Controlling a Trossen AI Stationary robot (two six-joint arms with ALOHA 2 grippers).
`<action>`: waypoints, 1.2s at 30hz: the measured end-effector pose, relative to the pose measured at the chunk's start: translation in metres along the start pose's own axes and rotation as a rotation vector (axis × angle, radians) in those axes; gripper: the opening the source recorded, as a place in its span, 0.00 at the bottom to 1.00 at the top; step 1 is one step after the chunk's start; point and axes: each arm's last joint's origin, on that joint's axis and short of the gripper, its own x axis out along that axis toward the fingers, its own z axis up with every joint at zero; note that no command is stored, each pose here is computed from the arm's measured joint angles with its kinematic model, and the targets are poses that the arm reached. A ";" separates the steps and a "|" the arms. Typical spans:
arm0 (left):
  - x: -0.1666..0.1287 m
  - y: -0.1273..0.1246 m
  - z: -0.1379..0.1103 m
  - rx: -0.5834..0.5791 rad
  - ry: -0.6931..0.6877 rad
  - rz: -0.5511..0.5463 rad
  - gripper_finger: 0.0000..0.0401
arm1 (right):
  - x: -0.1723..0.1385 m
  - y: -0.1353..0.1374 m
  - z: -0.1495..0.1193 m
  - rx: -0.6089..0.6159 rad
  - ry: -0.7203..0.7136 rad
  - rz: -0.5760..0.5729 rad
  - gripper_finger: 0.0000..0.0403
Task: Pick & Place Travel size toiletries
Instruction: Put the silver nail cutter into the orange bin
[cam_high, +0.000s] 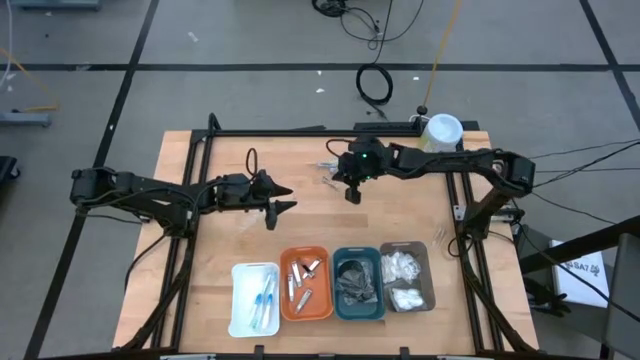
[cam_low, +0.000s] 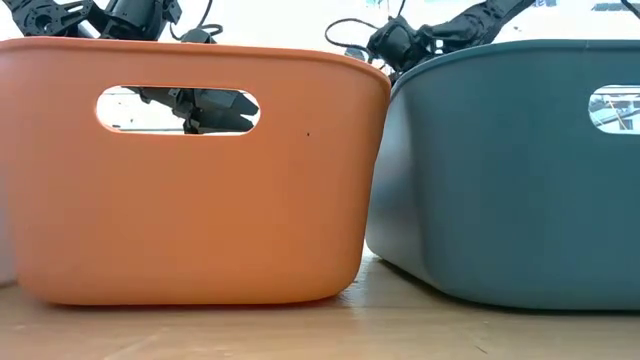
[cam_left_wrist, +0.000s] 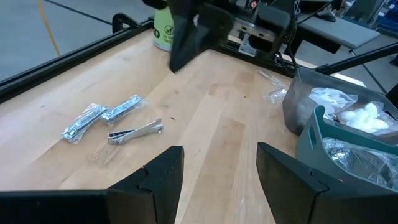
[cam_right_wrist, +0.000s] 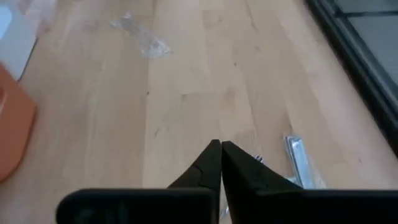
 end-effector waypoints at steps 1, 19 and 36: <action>0.000 0.000 0.000 0.000 0.000 0.000 0.50 | -0.001 0.000 0.000 0.002 -0.026 -0.008 0.01; 0.000 0.000 0.000 -0.001 -0.003 -0.001 0.50 | 0.083 -0.013 -0.072 0.129 0.121 -0.164 0.70; 0.000 0.000 0.000 0.000 0.000 -0.001 0.50 | 0.090 -0.014 -0.087 0.126 0.226 -0.152 0.05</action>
